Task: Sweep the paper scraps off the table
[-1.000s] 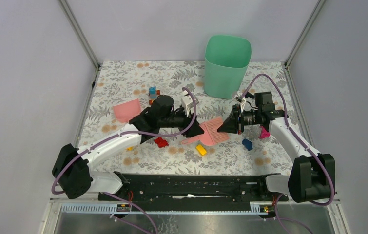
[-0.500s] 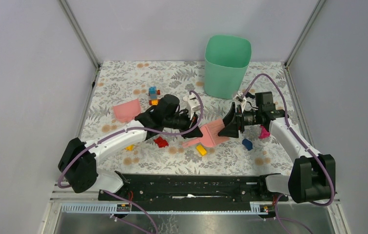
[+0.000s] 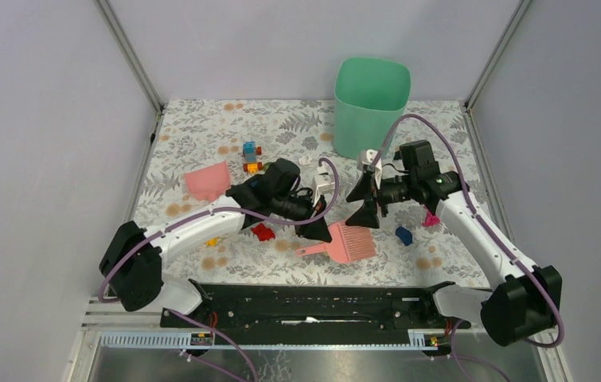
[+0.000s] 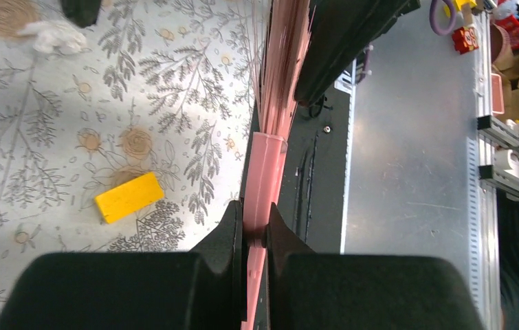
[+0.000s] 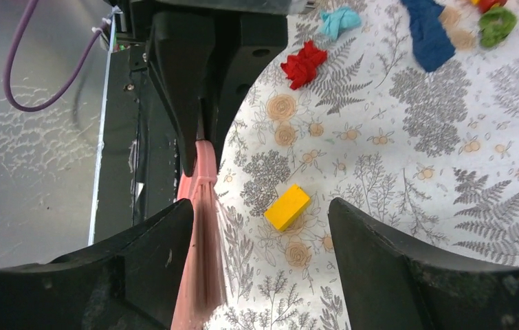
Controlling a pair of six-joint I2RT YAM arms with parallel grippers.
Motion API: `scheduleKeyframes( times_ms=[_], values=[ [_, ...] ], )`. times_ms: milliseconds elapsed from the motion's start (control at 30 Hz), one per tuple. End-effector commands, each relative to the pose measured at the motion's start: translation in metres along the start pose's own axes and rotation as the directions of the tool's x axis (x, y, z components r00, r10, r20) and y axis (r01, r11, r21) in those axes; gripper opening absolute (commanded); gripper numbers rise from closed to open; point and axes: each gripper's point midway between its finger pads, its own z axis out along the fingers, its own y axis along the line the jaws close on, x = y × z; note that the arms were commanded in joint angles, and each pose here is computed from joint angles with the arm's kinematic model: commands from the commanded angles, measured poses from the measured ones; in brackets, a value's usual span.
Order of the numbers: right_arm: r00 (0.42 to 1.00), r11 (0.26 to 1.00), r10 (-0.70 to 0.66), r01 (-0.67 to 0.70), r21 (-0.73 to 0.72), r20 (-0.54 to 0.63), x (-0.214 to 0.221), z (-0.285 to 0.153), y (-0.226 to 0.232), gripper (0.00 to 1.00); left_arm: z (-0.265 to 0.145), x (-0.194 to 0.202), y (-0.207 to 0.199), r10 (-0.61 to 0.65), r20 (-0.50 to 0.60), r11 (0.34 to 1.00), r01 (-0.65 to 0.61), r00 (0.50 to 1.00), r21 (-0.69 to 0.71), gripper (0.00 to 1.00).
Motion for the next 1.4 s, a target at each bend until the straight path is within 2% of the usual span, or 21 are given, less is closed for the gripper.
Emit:
scheduleKeyframes(
  times_ms=[0,200,400,467,533,633,733,800,833,900,967,1133,1233,1367],
  values=[
    [0.997,1.0,0.012,-0.014,-0.024,-0.071,0.006,0.008,0.001,0.79,0.002,-0.007,-0.019,0.03,0.007,0.994,-0.03,1.0,0.106,0.0],
    [0.994,0.988,0.049,-0.062,-0.14,-0.094,0.004,0.026,0.022,0.77,0.002,-0.01,-0.015,0.037,0.018,0.996,-0.038,0.999,0.074,0.0],
    [0.99,0.974,0.111,-0.126,-0.189,-0.091,0.006,0.029,0.033,0.74,0.001,-0.017,-0.016,0.049,0.044,0.997,-0.052,0.998,0.062,0.0],
    [0.987,0.969,0.132,-0.149,-0.199,-0.092,0.009,0.031,0.035,0.68,0.0,-0.019,-0.014,0.052,0.052,0.997,-0.055,0.997,0.049,0.0],
    [0.984,0.964,0.146,-0.164,-0.209,-0.097,0.012,0.032,0.036,0.56,0.0,-0.019,-0.016,0.054,0.052,0.997,-0.057,0.997,0.056,0.0],
    [0.982,0.96,0.16,-0.179,-0.216,-0.102,0.015,0.034,0.036,0.45,0.0,-0.019,-0.016,0.05,0.052,0.997,-0.053,0.997,0.057,0.0],
    [0.981,0.956,0.174,-0.19,-0.223,-0.091,0.014,0.035,0.037,0.27,0.0,-0.02,-0.016,0.049,0.055,0.997,-0.052,0.997,0.058,0.0],
    [0.978,0.955,0.187,-0.203,-0.218,-0.091,0.014,0.035,0.036,0.08,0.0,-0.022,-0.014,0.051,0.06,0.998,-0.054,0.997,0.042,0.09],
    [0.977,0.955,0.19,-0.207,-0.212,-0.095,0.015,0.036,0.035,0.02,-0.001,-0.024,-0.012,0.052,0.064,0.998,-0.054,0.997,0.031,0.17],
    [0.978,0.96,0.183,-0.199,-0.195,-0.099,0.016,0.035,0.033,0.0,-0.003,-0.028,-0.008,0.056,0.077,0.998,-0.056,0.995,-0.007,0.38],
    [0.979,0.962,0.18,-0.195,-0.192,-0.09,0.014,0.033,0.034,0.0,-0.007,-0.034,-0.005,0.067,0.1,0.997,-0.063,0.993,-0.045,0.49],
    [0.966,0.943,0.259,-0.248,-0.223,0.022,-0.006,0.017,0.029,0.0,-0.023,-0.048,0.013,0.031,0.186,0.985,0.002,0.982,-0.172,0.62],
    [0.926,0.916,0.355,-0.316,-0.247,0.132,-0.024,-0.007,0.013,0.0,-0.035,-0.06,0.012,-0.031,0.272,0.982,0.08,0.962,-0.171,0.68],
    [0.909,0.903,0.391,-0.346,-0.256,0.148,-0.026,-0.012,0.009,0.0,-0.046,-0.066,0.011,-0.128,0.405,0.978,0.184,0.905,-0.102,0.71]
  ],
)
